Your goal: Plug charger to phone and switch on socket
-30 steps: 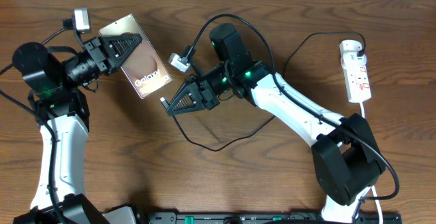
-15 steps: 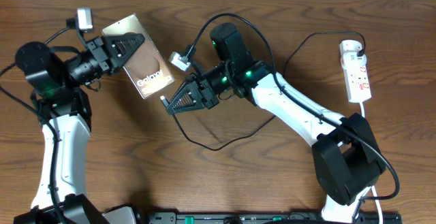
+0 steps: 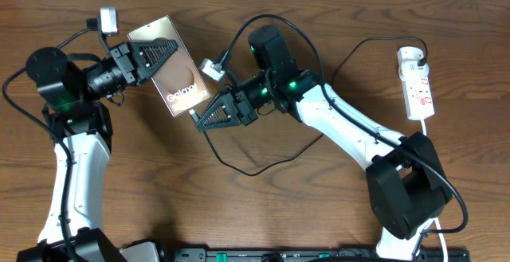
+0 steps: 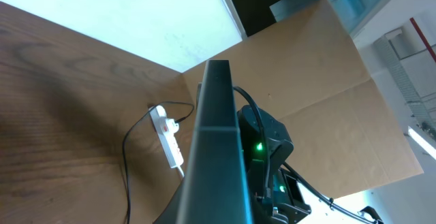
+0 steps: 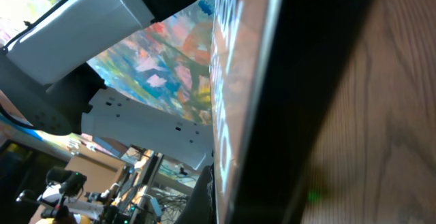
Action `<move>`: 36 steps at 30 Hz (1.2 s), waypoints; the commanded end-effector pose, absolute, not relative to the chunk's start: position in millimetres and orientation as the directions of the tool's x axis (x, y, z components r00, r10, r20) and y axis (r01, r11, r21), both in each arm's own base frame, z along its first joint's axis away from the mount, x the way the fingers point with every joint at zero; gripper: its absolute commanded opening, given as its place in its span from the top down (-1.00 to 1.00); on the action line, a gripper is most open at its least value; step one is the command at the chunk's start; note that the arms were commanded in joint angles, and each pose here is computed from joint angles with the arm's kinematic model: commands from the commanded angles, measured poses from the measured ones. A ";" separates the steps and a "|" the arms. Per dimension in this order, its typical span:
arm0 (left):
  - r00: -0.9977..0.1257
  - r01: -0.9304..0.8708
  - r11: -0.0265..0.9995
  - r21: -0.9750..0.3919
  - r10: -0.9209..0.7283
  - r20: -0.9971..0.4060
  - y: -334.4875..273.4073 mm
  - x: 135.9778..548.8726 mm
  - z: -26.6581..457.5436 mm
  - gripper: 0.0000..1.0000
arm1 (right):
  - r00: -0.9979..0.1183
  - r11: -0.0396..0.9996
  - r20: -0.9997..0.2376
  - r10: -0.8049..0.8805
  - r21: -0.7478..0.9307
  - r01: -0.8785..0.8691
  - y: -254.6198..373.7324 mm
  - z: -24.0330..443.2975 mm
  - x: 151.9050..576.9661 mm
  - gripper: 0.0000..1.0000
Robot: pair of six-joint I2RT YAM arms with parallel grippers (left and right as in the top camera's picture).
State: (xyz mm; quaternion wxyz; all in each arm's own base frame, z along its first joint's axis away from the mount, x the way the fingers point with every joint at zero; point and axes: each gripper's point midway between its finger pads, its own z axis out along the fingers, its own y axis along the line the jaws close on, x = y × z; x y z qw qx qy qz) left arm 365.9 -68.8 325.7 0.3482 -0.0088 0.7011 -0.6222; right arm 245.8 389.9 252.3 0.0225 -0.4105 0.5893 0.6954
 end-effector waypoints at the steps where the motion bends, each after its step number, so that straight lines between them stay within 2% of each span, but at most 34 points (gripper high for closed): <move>1: -0.735 0.463 0.236 -0.855 -0.436 -0.518 -69.7 360.7 339.1 0.85 | -0.666 -0.307 -0.602 -0.440 0.798 -0.518 383.5 257.3 252.8 0.97; 36: -0.743 0.467 0.227 -0.855 -0.422 -0.518 -76.6 359.3 339.1 0.85 | -0.657 -0.311 -0.614 -0.437 0.789 -0.530 386.2 257.7 251.7 0.98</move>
